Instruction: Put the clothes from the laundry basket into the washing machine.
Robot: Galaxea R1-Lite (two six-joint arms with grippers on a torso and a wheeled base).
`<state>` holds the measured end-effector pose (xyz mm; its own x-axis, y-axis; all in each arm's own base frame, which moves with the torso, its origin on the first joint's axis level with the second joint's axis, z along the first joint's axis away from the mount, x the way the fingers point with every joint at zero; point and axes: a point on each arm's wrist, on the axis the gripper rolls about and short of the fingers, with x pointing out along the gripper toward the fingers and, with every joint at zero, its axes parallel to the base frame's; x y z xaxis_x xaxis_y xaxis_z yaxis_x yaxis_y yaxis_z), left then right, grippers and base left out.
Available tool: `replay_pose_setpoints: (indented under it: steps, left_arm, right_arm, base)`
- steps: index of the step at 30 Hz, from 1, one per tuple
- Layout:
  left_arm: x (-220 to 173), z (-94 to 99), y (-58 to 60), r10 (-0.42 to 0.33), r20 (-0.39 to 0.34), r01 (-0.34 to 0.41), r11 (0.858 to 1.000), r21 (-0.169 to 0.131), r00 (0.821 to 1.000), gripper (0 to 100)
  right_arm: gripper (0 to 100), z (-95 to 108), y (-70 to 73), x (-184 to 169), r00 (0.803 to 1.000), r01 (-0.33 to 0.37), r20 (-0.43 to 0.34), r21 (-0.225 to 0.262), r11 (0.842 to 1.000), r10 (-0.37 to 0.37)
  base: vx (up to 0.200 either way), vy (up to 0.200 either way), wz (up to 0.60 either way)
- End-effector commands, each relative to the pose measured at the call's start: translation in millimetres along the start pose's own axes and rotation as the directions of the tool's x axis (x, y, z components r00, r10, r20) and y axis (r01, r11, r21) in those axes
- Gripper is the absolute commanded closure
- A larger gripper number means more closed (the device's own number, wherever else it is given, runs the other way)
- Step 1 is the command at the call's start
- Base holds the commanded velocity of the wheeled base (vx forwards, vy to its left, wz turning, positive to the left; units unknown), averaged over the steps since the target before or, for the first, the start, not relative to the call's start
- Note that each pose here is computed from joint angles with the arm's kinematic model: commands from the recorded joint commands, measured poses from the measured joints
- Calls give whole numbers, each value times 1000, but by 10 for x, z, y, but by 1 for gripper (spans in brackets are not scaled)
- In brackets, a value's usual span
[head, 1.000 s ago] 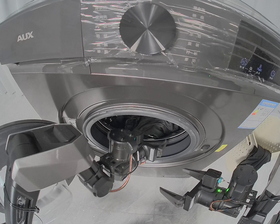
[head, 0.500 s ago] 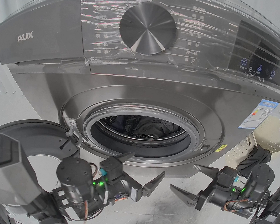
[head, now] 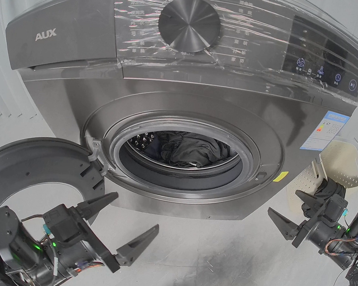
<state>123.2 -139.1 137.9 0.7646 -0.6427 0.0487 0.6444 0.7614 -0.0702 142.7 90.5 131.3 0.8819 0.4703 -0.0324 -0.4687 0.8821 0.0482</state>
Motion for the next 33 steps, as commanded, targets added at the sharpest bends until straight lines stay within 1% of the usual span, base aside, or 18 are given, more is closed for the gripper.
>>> replay_pose_setpoints:
  steps: [1, 4, 8, 10, 11, 12, 13, 15, 16, 17, 18, 21, 25, 27, 28, 29, 31, 33]
  left_arm:
    - [-302, 133, 129, 60, 72, -59, 998, -10, 996, 0]
    - [-482, 244, 218, 115, 114, -115, 993, -2, 987, 0]
    - [-756, 271, 271, 150, 89, -151, 989, 6, 985, 0]
    - [-866, 270, 283, 156, 82, -157, 988, 8, 984, 0]
    - [-974, 250, 329, 204, 67, -205, 979, 13, 977, 0]
    - [-984, 248, 332, 208, 66, -210, 978, 13, 976, 0]
    - [-1074, 223, 369, 255, 51, -256, 966, 14, 965, 0]
    - [-1221, 202, 375, 280, 56, -281, 959, 15, 958, 0]
    - [-1221, 202, 375, 280, 56, -281, 959, 15, 958, 0]
    - [-1293, 188, 375, 290, 62, -291, 957, 13, 955, 0]
    - [-1371, 165, 382, 319, 65, -320, 947, 14, 946, 0]
    - [-1540, 99, 374, 365, 72, -368, 930, 22, 928, 0]
    - [-1744, -61, 333, 454, 50, -456, 889, 35, 890, 0]
    - [-1839, -161, 290, 477, 41, -478, 878, 33, 878, 0]
    - [-1839, -161, 290, 477, 41, -478, 878, 33, 878, 0]
    - [-1910, -251, 249, 494, 39, -496, 868, 34, 868, 0]
    - [-1961, -345, 207, 502, 25, -503, 863, 49, 864, 0]
    - [-1977, -414, 189, 510, -9, -508, 858, 77, 860, 0]
  right_arm:
    - [0, 126, -159, -305, 993, 102, 60, -18, 995, -100]
    - [0, 122, -197, -584, 990, 140, 24, -54, 989, -139]
    - [0, 54, -244, -944, 969, 246, -11, -63, 967, -247]
    - [0, 30, -244, -1039, 963, 267, -15, -63, 962, -268]
    - [0, 20, -249, -1162, 951, 308, 0, -59, 950, -309]
    - [0, 15, -249, -1171, 950, 311, -1, -59, 949, -312]
    - [0, -7, -252, -1263, 937, 350, 8, -56, 935, -350]
    - [0, -46, -248, -1373, 918, 397, 28, -51, 916, -396]
    - [0, -49, -247, -1381, 916, 400, 29, -51, 915, -399]
    - [0, -77, -237, -1446, 906, 423, 44, -49, 905, -421]
    - [0, -114, -219, -1524, 892, 451, 60, -46, 892, -448]
    - [0, -199, -173, -1672, 873, 485, 90, -40, 874, -480]
    - [0, -389, -117, -1804, 834, 549, 84, -38, 835, -545]
    - [0, -534, -91, -1849, 819, 573, 62, -37, 819, -570]
    - [0, -534, -91, -1849, 819, 573, 62, -37, 819, -570]
    - [0, -544, -70, -1873, 816, 577, 65, -24, 816, -575]
    - [0, -548, -63, -1881, 825, 562, 81, -24, 827, -559]
    - [0, -552, -61, -1882, 829, 557, 86, -36, 830, -552]
  base:
    - [-200, 0, 0]
    - [-200, 0, 0]
    - [-50, 0, 0]
    - [-200, 0, 0]
    - [-200, 0, 0]
    - [0, 0, 0]
    - [0, 0, 0]
    - [-100, 0, 0]
    - [-200, 0, 0]
    - [-200, 0, 0]
    - [0, 0, 0]
    - [0, 0, 0]
    - [0, 0, 0]
    - [0, 0, 0]
    - [0, 0, 0]
    - [0, 0, 0]
    - [0, 0, 0]
    - [0, 0, 0]
